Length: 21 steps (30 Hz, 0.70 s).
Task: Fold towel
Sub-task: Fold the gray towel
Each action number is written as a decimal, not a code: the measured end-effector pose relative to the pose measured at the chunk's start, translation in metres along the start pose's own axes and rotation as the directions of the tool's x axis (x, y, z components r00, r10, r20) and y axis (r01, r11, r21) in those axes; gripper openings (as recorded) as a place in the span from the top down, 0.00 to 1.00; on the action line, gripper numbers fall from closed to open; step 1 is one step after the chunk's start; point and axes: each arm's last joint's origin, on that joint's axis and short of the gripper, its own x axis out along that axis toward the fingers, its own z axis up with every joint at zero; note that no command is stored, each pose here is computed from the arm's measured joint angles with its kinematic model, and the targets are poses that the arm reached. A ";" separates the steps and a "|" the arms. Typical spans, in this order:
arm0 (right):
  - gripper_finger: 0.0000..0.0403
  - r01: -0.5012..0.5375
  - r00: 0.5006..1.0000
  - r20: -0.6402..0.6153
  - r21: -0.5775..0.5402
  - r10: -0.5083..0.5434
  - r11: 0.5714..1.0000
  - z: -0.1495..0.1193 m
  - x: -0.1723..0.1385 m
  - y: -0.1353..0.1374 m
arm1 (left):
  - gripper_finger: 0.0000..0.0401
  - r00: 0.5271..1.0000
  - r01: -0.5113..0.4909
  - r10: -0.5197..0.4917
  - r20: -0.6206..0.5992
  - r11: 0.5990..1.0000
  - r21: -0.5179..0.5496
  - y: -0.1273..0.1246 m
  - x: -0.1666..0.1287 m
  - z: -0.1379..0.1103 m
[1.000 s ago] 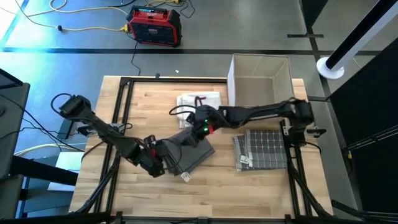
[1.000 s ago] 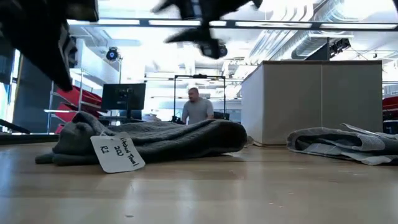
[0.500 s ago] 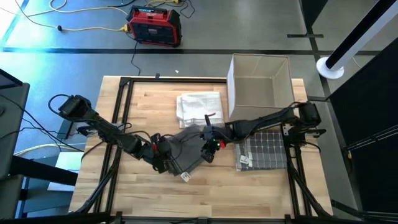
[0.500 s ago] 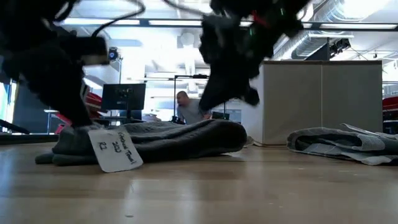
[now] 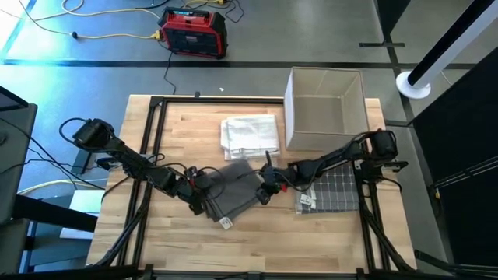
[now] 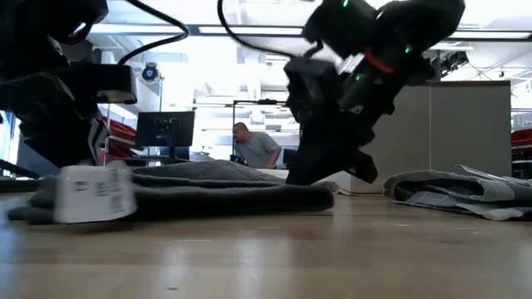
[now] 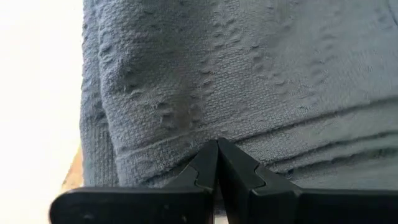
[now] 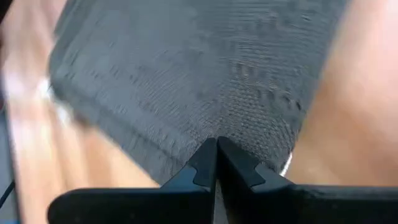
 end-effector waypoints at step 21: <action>1.00 0.197 0.953 0.262 -0.153 -0.153 0.968 0.024 -0.143 0.052 | 1.00 0.973 0.100 -0.094 0.209 0.995 -0.017 -0.028 -0.006 0.057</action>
